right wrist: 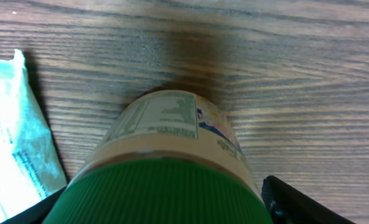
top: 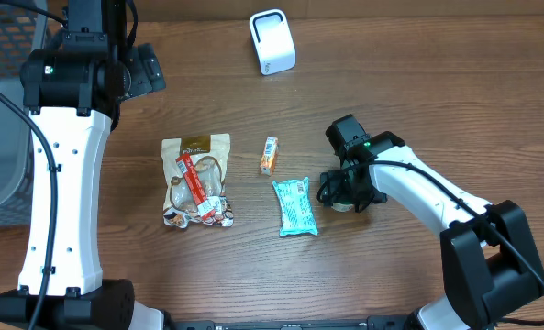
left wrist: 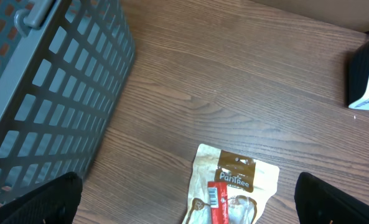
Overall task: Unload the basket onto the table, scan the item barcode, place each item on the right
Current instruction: 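Lower the right gripper and close it around the green-lid jar, then lift the jar and rotate it in the right gripper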
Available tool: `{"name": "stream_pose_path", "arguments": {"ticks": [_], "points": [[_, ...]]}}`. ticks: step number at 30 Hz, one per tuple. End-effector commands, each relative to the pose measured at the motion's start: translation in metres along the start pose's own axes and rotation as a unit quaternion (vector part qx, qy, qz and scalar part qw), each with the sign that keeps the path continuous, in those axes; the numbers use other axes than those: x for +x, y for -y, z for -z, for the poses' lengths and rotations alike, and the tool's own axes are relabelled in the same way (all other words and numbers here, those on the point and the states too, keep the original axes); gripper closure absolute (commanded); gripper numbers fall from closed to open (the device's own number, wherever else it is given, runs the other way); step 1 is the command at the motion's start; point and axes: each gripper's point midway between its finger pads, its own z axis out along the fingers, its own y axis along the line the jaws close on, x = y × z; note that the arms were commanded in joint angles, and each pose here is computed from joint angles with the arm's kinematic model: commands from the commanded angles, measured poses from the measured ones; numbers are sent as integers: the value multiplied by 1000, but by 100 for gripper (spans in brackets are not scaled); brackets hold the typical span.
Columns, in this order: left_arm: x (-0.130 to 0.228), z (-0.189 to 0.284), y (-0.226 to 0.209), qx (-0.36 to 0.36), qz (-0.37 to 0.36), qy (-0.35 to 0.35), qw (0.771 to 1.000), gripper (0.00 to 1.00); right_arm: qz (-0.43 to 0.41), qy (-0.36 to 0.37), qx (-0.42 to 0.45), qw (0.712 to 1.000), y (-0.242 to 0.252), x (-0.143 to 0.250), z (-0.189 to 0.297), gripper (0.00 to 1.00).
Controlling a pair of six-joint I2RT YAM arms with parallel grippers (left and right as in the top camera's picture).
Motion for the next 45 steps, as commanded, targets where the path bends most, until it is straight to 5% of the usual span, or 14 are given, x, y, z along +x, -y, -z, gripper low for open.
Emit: {"name": "stream_pose_path", "arguments": {"ticks": [1,41,45], "points": [[-4,5,-2,-3,-4,10,1000,0,-2,-6,4,1000,1,5,-9,17],[-4,5,-2,-3,-4,10,1000,0,0,11,3,1000,-2,-8,-21,20],[-4,5,-2,-3,-4,10,1000,0,0,11,5,1000,-1,-9,-19,27]]}}
